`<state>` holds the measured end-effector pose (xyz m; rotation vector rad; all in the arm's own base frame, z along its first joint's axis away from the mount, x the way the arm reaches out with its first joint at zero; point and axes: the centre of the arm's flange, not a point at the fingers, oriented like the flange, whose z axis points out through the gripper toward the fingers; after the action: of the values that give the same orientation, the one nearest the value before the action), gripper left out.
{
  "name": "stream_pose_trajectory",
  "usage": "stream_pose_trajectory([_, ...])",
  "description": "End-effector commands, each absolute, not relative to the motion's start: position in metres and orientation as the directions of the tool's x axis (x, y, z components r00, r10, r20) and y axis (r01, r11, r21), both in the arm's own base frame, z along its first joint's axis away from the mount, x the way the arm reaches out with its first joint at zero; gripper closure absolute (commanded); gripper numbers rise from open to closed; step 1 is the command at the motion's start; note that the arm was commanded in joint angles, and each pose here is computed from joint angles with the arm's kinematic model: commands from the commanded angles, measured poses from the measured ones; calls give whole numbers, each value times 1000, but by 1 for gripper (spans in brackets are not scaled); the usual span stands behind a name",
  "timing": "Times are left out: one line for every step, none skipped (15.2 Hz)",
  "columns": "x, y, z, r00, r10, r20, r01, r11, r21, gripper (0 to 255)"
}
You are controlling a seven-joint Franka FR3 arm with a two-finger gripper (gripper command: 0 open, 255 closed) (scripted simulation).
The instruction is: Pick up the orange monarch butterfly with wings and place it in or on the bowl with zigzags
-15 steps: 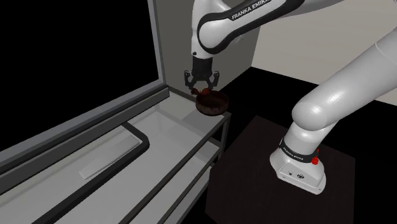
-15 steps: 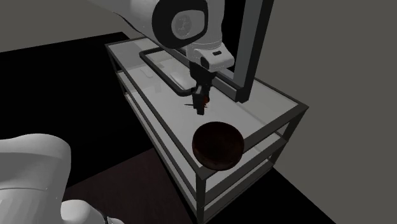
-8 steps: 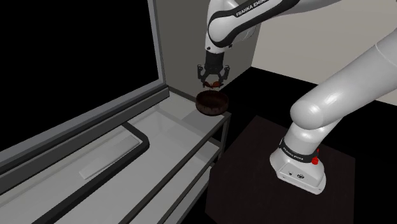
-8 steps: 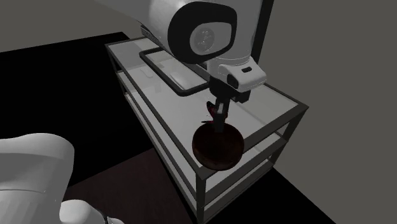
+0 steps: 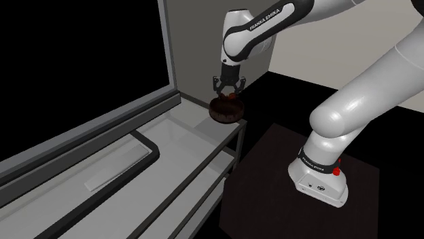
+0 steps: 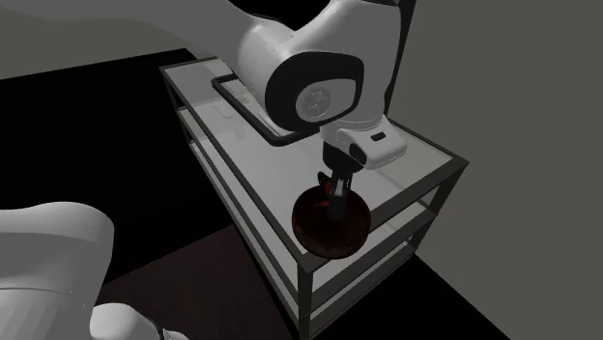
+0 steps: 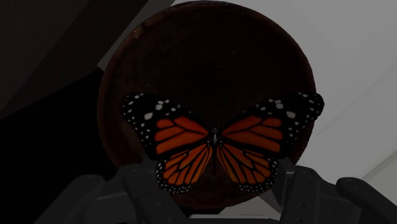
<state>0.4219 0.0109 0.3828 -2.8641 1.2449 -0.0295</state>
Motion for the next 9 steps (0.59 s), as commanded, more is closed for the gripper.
stream_pose_trajectory([423, 12, 372, 682, -731, 11, -731, -682, -25, 255])
stream_pose_trajectory([423, 12, 367, 682, -731, 11, -731, -682, -25, 255])
stream_pose_trajectory([423, 12, 360, 682, -731, 11, -731, -682, -25, 255])
stream_pose_trajectory([423, 12, 360, 682, -731, 11, -731, -682, -25, 255])
stream_pose_trajectory([422, 12, 360, 682, -731, 11, -731, -682, -25, 255])
stream_pose_trajectory([423, 12, 360, 682, -731, 11, -731, -682, -25, 255])
stream_pose_trajectory([423, 12, 360, 682, -731, 11, -731, -682, -25, 255])
stream_pose_trajectory([423, 12, 360, 682, -731, 11, -731, -682, -25, 255])
stream_pose_trajectory([423, 12, 360, 682, -731, 11, -731, -682, -25, 255])
